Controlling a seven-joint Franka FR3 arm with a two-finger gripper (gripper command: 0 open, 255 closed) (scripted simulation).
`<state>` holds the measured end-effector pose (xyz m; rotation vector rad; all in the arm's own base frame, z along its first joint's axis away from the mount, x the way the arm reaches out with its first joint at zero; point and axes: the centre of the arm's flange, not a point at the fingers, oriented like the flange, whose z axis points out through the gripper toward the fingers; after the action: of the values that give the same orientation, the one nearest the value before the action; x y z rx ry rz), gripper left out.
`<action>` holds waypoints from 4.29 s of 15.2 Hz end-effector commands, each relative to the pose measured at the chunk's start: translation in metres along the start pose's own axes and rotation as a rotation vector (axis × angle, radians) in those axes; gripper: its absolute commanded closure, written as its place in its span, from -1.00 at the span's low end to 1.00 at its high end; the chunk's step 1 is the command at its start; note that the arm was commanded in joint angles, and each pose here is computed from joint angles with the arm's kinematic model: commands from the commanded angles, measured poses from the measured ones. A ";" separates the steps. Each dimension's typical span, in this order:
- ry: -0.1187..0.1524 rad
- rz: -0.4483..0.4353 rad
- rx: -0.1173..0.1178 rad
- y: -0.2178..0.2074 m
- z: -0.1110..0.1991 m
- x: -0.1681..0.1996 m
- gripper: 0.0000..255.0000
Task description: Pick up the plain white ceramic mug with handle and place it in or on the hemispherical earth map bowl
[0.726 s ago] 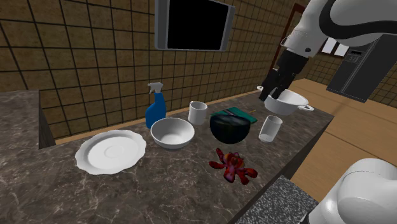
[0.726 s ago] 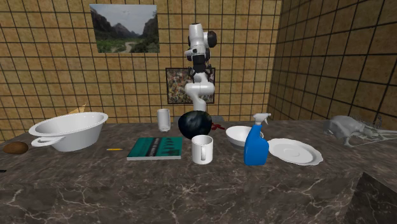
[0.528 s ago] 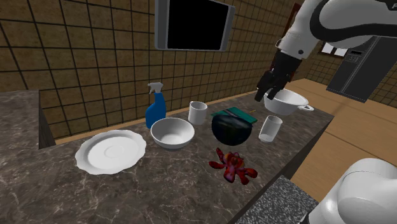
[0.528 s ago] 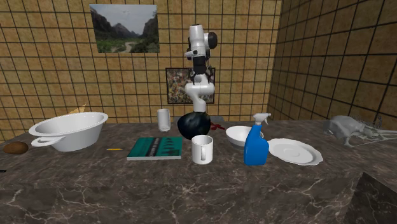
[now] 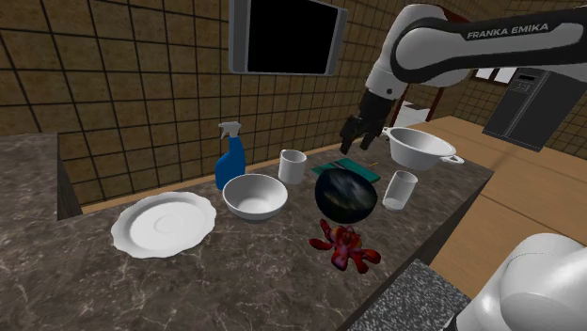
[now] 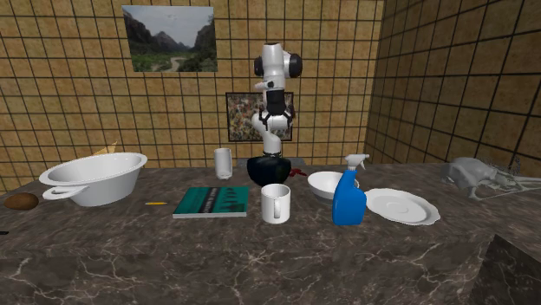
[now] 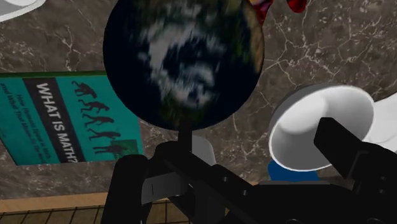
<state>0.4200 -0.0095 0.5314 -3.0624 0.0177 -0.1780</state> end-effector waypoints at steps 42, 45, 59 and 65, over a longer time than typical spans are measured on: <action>-0.033 -0.045 -0.073 -0.020 0.218 0.231 1.00; -0.033 -0.045 -0.073 -0.020 0.218 0.231 1.00; -0.033 -0.045 -0.073 -0.025 0.155 0.238 1.00; -0.033 -0.045 -0.073 -0.027 0.124 0.242 1.00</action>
<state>0.6745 0.0229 0.4330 -3.1396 -0.0471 -0.1321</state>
